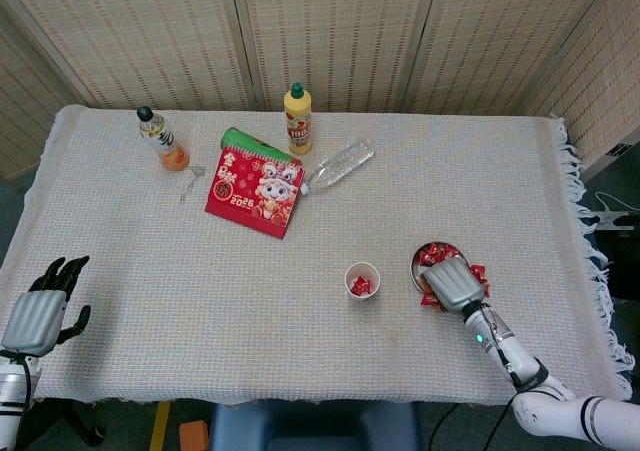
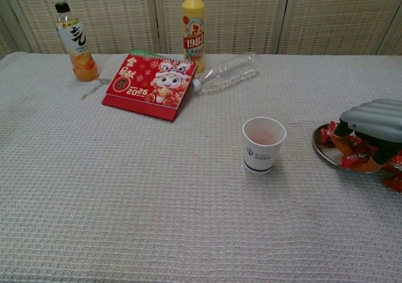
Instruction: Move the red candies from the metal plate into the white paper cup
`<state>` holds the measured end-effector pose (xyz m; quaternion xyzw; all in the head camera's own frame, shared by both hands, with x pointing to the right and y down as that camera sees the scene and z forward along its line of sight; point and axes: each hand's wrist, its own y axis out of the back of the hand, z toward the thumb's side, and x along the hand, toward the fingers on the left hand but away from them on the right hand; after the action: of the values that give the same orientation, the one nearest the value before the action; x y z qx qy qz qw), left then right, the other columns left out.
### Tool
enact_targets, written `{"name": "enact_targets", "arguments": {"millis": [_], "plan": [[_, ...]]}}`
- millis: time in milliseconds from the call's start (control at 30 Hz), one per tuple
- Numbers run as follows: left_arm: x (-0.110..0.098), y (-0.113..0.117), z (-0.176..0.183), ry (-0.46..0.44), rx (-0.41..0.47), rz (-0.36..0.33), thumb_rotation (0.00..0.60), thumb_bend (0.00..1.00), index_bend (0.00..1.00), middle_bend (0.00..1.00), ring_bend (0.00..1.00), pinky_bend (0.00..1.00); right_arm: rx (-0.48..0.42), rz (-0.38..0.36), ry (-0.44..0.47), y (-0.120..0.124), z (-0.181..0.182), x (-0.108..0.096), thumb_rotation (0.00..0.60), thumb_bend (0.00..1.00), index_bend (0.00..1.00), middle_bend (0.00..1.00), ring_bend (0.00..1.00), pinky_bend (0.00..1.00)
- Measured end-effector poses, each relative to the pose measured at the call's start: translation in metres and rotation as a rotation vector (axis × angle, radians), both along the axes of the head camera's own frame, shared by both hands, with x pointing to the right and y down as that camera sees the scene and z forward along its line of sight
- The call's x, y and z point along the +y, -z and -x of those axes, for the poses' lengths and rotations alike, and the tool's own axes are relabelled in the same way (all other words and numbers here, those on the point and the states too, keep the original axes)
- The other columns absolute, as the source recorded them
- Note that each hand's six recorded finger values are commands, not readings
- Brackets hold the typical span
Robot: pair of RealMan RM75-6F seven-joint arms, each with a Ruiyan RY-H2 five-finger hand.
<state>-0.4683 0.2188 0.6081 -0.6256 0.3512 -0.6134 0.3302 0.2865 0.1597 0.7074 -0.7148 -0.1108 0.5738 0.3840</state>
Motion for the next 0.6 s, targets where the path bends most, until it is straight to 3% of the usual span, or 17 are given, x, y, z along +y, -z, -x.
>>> {"name": "enact_targets", "arguments": {"millis": [600], "plan": [[-0.001, 0.002, 0.003, 0.009, 0.008, -0.002, 0.600, 0.46, 0.00, 0.08, 0.03, 0.23, -0.235, -0.006, -0.004, 0.044, 0.080, -0.037, 0.600, 0.36, 0.85, 0.85, 0.79, 1.00]]}}
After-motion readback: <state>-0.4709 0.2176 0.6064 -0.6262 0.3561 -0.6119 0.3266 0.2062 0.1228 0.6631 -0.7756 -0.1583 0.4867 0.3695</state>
